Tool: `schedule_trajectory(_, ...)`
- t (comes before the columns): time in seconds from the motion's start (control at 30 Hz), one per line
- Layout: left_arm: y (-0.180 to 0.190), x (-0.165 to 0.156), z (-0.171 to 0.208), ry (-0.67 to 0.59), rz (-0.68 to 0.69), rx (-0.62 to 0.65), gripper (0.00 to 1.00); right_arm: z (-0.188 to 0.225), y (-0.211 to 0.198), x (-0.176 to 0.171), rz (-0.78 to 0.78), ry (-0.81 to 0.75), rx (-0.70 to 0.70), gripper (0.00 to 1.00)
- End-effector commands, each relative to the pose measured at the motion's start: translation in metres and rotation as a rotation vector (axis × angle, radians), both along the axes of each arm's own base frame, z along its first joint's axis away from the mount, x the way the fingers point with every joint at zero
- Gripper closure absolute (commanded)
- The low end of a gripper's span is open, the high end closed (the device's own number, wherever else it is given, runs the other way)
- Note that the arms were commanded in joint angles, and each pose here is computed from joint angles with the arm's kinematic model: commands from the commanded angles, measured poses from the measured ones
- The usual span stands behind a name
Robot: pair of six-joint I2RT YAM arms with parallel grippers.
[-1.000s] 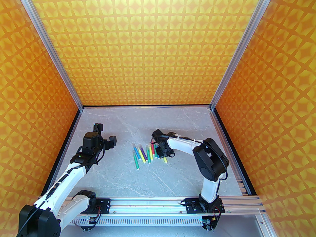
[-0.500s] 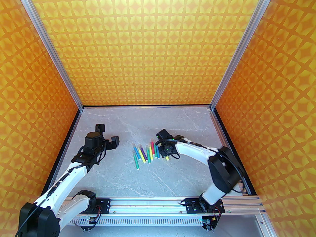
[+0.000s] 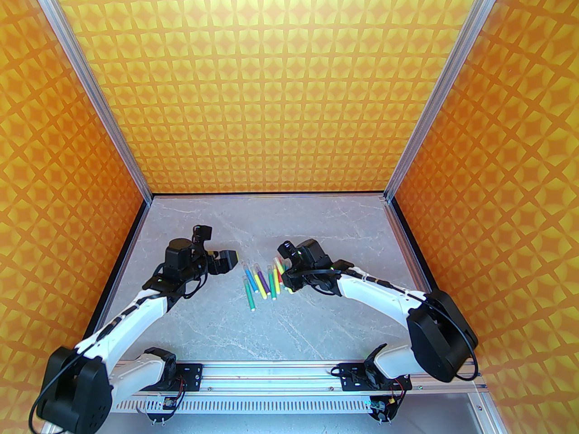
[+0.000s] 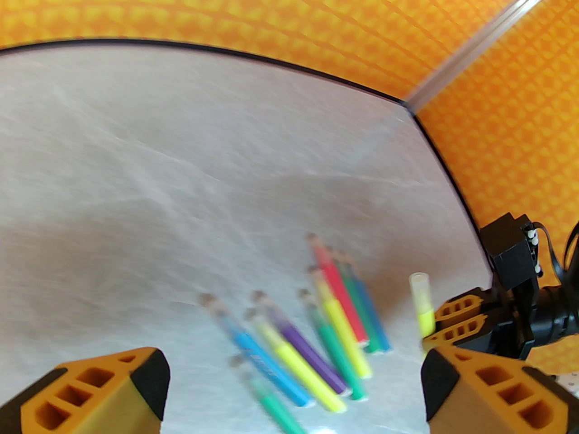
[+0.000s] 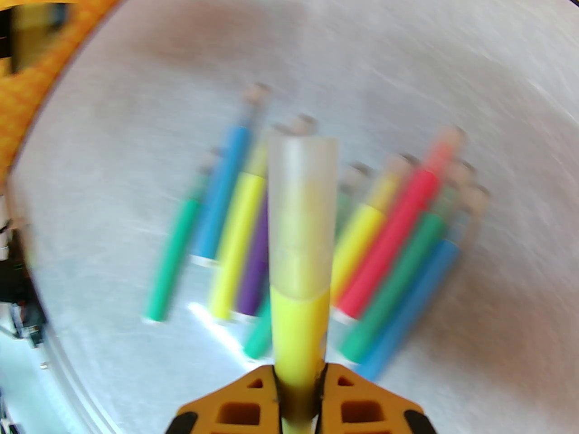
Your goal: Open the pen caps
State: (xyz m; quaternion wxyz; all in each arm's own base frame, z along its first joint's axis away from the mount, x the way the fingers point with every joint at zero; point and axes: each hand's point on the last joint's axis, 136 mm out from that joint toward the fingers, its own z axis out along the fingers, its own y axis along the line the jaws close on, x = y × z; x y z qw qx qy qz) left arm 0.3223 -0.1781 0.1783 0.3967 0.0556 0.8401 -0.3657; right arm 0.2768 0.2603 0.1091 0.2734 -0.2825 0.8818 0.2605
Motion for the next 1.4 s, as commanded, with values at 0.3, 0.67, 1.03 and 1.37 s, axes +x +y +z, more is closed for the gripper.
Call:
schedule_trajectory(0.3,-0.068,-0.036,0.027,-0.041,-0.353,-0.19,0.14,0.061,0.035,-0.022,0.176,-0.049,0.3,1.0)
schedule_trajectory(0.67,-0.093,-0.04,0.032,-0.04,-0.432,-0.239,0.24,0.066,0.038,-0.027,0.199,-0.041,0.33,1.0)
schedule_trajectory(1.03,-0.11,-0.033,0.04,-0.06,-0.458,-0.313,0.36,0.065,0.04,-0.029,0.211,-0.028,0.339,1.0)
schedule_trajectory(1.37,-0.118,-0.036,0.041,-0.066,-0.482,-0.339,0.54,0.059,0.039,-0.027,0.195,-0.026,0.329,1.0)
